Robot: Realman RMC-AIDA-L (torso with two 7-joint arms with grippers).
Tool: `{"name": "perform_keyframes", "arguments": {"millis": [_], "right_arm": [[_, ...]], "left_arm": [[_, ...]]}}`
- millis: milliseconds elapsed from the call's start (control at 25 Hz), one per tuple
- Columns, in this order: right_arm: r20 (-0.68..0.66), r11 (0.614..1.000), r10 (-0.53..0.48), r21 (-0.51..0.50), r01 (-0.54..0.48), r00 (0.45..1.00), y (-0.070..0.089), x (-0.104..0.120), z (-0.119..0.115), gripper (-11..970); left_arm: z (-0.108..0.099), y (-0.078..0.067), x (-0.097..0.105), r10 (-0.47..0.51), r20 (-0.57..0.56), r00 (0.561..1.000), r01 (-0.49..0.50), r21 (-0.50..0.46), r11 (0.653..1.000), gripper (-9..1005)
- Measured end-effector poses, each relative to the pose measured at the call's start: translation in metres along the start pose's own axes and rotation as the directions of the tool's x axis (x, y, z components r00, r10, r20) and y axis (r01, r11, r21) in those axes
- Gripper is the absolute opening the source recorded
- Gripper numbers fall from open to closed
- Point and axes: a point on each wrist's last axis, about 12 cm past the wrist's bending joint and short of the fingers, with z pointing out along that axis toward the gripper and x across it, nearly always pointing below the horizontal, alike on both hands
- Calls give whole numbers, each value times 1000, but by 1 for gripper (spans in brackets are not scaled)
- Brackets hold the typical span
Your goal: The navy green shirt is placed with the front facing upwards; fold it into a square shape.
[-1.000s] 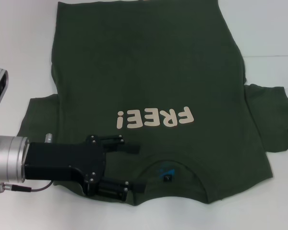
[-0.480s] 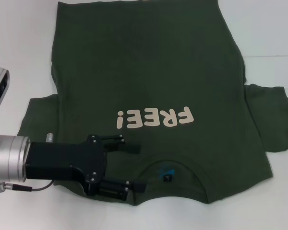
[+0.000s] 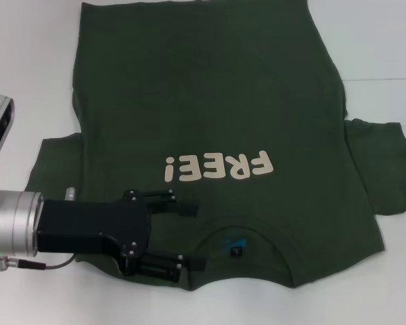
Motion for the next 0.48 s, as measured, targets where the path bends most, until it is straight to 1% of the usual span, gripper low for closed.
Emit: {"name": "perform_keyframes", "arguments": {"millis": [200,400,480], "right_arm": [[-1,1000,1,2,-1,1000,1,1,4,636],[0,1000,1,-2,-1,1000,1,2,6,556],[-1,1000,1,-4,-1,1000,2,2,7,557]], "left_arm": [[0,0,0,0,-1,1000,0,1,1000,920],[0,0,0,-3,-1,1000,3,1,1000,920],[0,0,0,-2,-1,1000,2,2,1000,920]]}}
